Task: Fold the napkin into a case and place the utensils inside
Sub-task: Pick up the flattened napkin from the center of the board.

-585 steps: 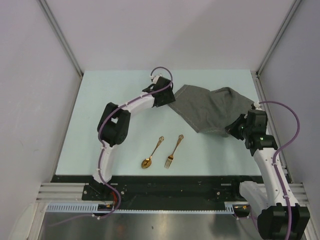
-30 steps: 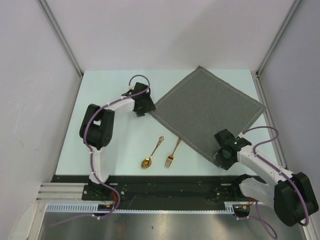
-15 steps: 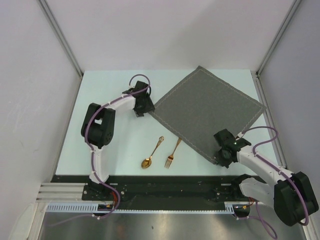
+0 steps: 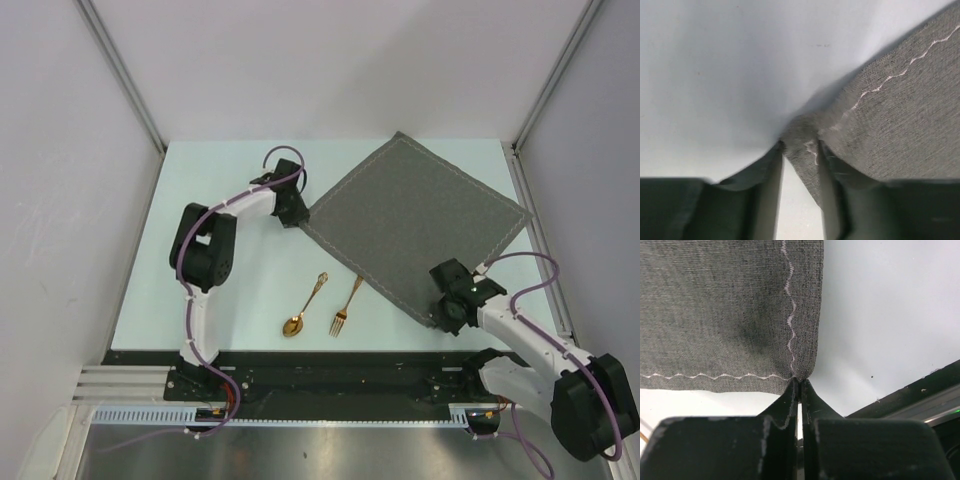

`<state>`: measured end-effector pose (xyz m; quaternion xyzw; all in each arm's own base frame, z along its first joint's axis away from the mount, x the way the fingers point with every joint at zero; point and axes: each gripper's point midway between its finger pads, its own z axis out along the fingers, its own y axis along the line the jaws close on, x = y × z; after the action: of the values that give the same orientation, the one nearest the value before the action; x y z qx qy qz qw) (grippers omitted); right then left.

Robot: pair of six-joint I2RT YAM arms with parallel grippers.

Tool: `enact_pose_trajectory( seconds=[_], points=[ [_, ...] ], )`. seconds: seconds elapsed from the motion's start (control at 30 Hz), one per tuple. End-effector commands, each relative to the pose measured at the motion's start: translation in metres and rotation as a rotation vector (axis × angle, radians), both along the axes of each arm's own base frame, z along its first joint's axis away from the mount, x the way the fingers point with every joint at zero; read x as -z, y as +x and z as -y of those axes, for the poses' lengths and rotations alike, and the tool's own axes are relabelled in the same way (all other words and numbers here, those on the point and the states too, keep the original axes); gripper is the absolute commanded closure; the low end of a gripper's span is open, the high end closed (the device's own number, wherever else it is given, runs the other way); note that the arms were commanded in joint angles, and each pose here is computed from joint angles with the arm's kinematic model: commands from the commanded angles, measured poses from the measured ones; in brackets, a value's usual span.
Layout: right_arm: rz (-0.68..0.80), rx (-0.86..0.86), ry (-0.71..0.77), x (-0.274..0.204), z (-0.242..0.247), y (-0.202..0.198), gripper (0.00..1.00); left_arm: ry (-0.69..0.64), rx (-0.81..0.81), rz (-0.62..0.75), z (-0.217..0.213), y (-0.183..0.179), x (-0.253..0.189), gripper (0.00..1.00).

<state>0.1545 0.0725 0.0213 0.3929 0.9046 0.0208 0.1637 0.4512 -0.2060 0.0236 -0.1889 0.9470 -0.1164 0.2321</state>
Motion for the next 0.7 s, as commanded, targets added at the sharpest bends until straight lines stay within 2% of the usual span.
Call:
enact_pose_trajectory(
  seconds=[0.0,0.03,0.1,0.13,0.3,0.33,0.53,0.67],
  points=[
    [0.046,-0.004,-0.011,-0.01,0.004,0.005,1.0,-0.03,0.02,-0.064,0.011,-0.014,0.028,0.72],
    [0.047,-0.008,-0.012,-0.01,0.004,0.005,1.0,-0.039,0.02,-0.055,0.013,-0.011,0.027,0.84],
    [0.058,-0.047,-0.005,-0.013,0.001,0.007,1.0,-0.043,0.034,-0.025,0.014,-0.007,0.018,0.98],
    [0.068,-0.073,0.002,-0.015,-0.001,0.009,1.0,-0.043,0.04,-0.014,0.013,-0.006,0.014,1.0],
    [0.166,-0.217,-0.012,-0.044,-0.004,0.019,1.0,-0.08,0.063,0.141,0.011,0.001,-0.032,1.0],
    [0.212,-0.237,-0.01,-0.055,-0.003,0.02,1.0,-0.099,0.067,0.189,0.011,0.003,-0.053,1.0],
    [0.415,-0.326,-0.024,-0.113,0.001,0.026,1.0,-0.154,0.108,0.321,0.01,-0.002,-0.102,1.0],
    [0.438,-0.344,0.007,-0.125,-0.001,0.018,1.0,-0.189,0.114,0.385,0.007,-0.007,-0.132,1.0]
  ],
)
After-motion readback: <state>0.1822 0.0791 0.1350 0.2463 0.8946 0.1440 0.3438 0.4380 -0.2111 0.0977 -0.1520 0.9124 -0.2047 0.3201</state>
